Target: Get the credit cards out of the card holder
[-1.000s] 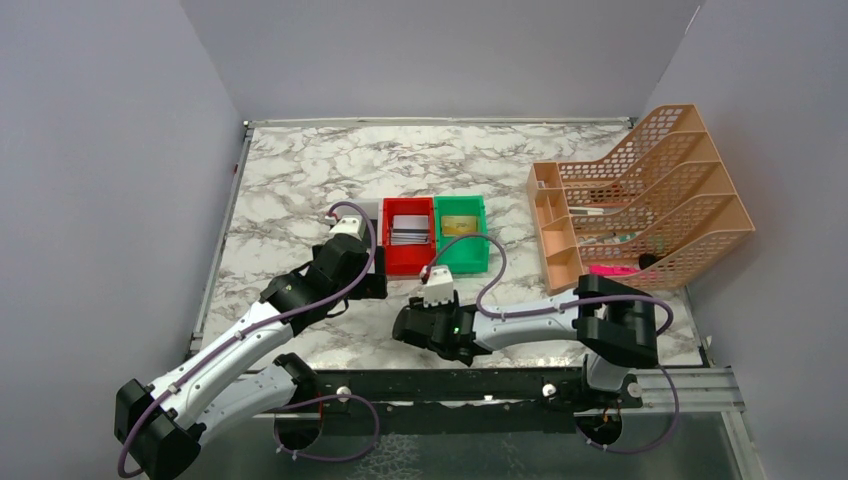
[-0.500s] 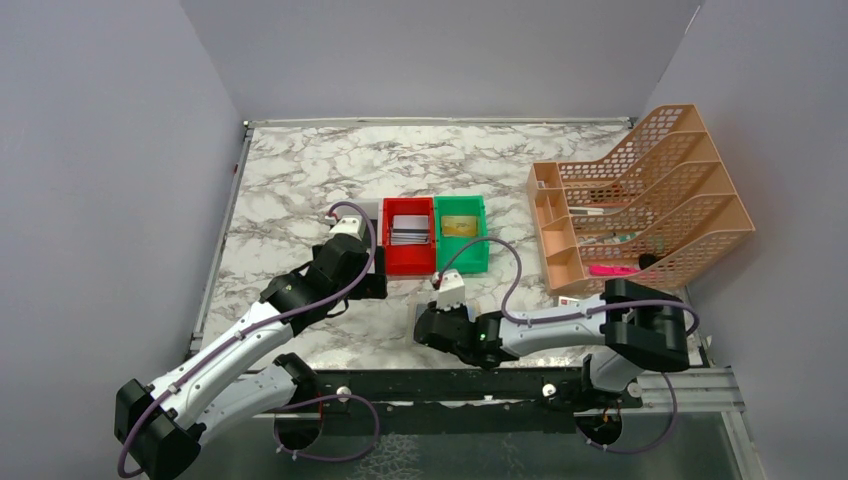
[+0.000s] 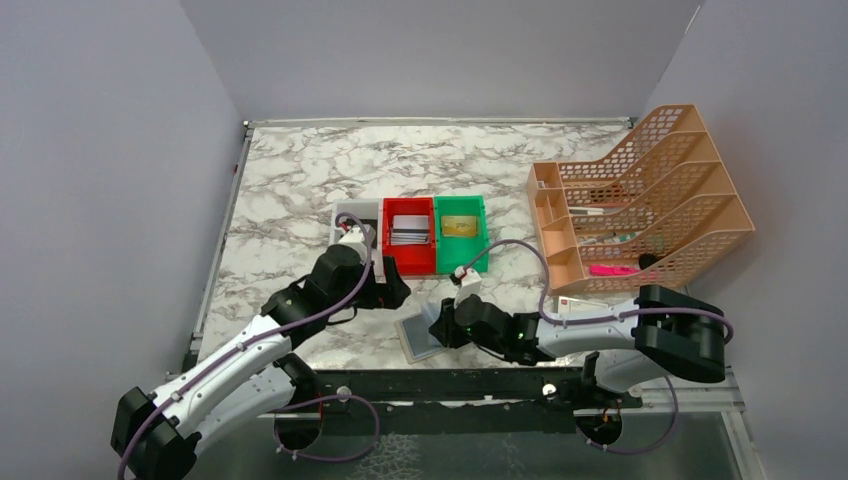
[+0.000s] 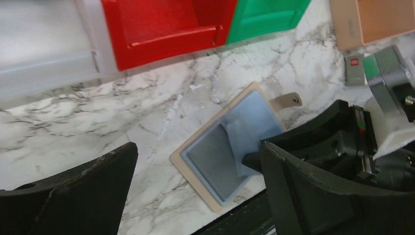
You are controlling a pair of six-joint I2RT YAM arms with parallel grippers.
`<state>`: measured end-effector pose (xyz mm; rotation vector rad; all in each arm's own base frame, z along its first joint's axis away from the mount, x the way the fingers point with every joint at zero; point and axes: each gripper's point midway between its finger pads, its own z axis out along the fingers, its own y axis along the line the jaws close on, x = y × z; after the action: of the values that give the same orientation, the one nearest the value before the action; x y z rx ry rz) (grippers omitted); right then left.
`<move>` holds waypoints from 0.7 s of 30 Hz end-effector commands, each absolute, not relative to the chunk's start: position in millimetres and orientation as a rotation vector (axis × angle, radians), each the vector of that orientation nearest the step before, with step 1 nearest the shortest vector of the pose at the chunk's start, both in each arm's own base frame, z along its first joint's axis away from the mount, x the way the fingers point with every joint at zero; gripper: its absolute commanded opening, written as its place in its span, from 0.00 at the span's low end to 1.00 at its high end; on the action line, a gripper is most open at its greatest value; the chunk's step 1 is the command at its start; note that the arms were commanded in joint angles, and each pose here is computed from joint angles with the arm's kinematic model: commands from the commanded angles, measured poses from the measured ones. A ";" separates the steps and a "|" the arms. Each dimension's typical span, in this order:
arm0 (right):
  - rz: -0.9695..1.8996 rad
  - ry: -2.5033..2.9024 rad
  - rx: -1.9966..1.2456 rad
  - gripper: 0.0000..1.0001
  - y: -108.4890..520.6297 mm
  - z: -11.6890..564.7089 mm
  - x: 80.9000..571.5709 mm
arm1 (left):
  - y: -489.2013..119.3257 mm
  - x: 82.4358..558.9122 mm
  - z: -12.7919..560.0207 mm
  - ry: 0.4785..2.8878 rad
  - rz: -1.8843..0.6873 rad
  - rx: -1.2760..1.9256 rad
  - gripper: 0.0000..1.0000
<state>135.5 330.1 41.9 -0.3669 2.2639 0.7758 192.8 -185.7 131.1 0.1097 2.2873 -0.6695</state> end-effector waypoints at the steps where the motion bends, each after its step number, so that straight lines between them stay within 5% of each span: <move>1: 0.968 2.211 -0.327 0.26 343.8 60.6 134.0 | -227.3 176.3 142.5 2.226 -1.020 0.160 0.99; 9: 0.976 2.255 -0.245 0.26 333.5 45.7 136.2 | -253.4 153.5 116.9 2.241 -1.285 0.185 0.94; 21: 0.969 2.291 -0.240 0.26 332.1 34.4 132.8 | -272.2 149.4 85.7 2.303 -1.284 0.198 0.88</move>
<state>134.7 329.8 37.2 -0.2517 2.2843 0.9375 147.5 -259.1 79.8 0.1737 2.3509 -1.2417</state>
